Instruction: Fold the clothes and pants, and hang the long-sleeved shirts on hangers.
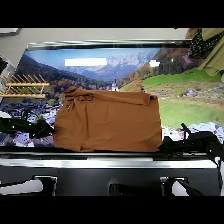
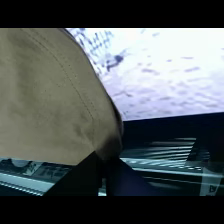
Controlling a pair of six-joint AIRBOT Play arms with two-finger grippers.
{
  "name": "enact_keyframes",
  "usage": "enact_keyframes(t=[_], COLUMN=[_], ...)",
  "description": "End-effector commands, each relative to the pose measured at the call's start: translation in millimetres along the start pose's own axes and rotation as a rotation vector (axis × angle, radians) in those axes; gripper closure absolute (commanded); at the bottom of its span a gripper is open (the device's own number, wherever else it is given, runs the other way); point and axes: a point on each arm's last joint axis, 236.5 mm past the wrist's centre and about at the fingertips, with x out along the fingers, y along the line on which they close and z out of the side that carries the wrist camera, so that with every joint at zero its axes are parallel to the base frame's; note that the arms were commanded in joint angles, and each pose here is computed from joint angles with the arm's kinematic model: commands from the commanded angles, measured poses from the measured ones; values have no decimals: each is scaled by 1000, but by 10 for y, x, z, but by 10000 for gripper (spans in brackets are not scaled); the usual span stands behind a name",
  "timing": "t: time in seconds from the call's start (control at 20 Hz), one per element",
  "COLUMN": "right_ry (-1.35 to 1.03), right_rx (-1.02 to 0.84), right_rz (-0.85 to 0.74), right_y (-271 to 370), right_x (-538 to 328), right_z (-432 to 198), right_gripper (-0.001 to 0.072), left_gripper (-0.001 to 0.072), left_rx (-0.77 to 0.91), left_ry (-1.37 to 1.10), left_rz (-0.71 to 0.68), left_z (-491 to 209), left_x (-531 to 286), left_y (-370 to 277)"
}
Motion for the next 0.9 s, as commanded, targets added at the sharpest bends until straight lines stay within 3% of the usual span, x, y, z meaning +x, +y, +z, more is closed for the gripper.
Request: enact_keyframes(t=[0.0,0.35,0.45,0.55,0.6,0.65,0.85], right_ry=[12,7,8,8,9,9,-54], right_rx=[1,8,8,8,8,9,-74], right_rz=[19,40,40,40,40,43,206], right_y=[53,104,104,105,105,113,507], right_x=[-16,-20,-20,-21,-20,-21,-88], right_z=[-39,-29,-32,-34,-34,-34,102], right_gripper=[678,678,678,678,678,678,680], left_gripper=[330,358,452,461,551,696,693], left_rx=[-4,16,31,35,35,37,32], left_ry=[32,94,102,98,93,90,51], left_rz=[-7,-10,-6,-2,0,1,-41], left_z=[-112,-285,-299,-286,-276,-268,-160], left_x=[69,194,221,231,232,230,198], left_y=[18,-45,-80,-85,-81,-81,-210])
